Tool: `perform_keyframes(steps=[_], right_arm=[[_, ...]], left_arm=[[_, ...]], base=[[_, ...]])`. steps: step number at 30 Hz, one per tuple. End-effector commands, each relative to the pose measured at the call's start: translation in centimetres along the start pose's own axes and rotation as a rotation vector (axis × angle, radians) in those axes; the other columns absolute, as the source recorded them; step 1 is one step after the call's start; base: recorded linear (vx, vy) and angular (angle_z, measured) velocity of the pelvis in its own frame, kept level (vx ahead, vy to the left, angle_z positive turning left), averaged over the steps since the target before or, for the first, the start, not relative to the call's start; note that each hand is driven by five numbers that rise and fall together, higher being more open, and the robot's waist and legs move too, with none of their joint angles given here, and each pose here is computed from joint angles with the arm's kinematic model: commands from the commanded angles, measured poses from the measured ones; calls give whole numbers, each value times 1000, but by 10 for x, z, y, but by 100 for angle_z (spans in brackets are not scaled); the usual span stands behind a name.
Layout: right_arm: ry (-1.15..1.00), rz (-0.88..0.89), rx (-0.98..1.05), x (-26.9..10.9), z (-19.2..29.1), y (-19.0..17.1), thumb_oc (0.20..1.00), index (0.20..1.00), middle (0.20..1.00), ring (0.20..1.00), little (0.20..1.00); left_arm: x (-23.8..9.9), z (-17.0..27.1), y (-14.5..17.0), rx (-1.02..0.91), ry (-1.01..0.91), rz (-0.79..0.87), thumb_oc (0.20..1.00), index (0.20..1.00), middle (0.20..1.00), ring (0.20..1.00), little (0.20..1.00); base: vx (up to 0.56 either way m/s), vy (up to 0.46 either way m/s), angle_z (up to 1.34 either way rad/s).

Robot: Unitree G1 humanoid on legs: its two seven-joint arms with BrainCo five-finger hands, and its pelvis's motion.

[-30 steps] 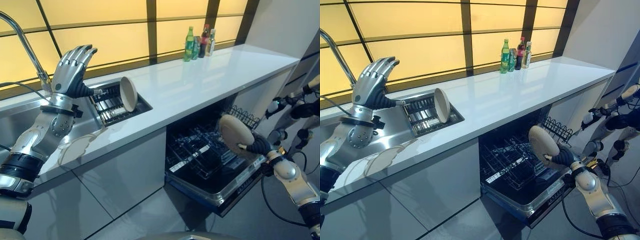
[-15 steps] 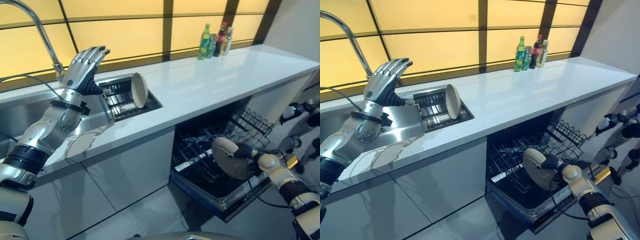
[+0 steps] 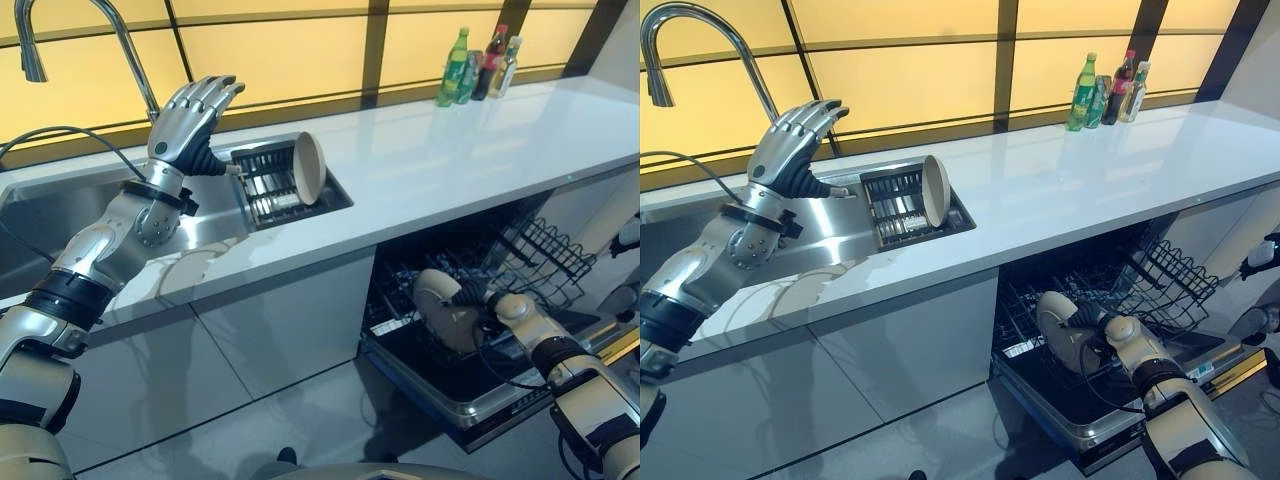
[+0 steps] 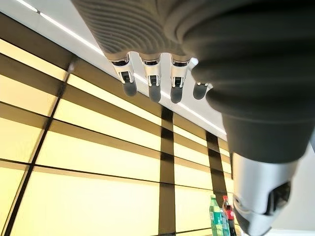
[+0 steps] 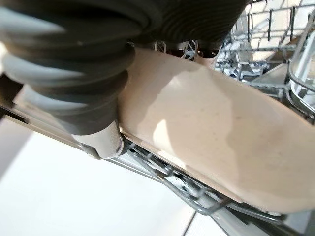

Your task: Pick up plates and place into dishwasher.

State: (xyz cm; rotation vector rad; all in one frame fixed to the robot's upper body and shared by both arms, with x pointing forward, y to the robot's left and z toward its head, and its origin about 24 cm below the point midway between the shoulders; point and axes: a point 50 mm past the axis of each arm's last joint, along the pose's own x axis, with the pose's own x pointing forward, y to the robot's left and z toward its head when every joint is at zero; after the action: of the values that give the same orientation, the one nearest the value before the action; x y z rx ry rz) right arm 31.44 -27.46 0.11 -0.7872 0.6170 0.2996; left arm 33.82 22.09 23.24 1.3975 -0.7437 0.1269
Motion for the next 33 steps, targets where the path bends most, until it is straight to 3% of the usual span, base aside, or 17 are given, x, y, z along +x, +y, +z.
perform_keyframes(steps=[1, 9, 21, 22, 23, 33], right_arm=[[-37, -122, -101, -7, 42, -59, 200, 200, 200, 200, 200], [88, -143, -93, -9, 23, -63, 200, 200, 200, 200, 200], [32, -226, -54, -12, 31, -74, 200, 200, 200, 200, 200], [24, -240, -51, -12, 32, -76, 479, 479, 479, 479, 479], [9, -271, -44, -13, 33, -78, 1000, 1000, 1000, 1000, 1000], [-347, -510, -14, -36, 83, -83, 1000, 1000, 1000, 1000, 1000]], left_arm=[[43, 10, 57, 38, -52, 219, 1000, 1000, 1000, 1000, 1000], [55, 27, 78, 47, -114, 281, 1000, 1000, 1000, 1000, 1000], [54, 30, 73, 72, -122, 226, 1000, 1000, 1000, 1000, 1000], [53, 29, 72, 75, -119, 218, 1000, 1000, 1000, 1000, 1000], [53, 28, 70, 79, -115, 207, 1000, 1000, 1000, 1000, 1000], [36, 2, 54, 231, -32, 140, 1000, 1000, 1000, 1000, 1000]], base=[[-67, 24, 2], [-24, 5, 7], [1, -1, 0], [0, 0, 0], [0, 0, 0], [61, 61, -1]])
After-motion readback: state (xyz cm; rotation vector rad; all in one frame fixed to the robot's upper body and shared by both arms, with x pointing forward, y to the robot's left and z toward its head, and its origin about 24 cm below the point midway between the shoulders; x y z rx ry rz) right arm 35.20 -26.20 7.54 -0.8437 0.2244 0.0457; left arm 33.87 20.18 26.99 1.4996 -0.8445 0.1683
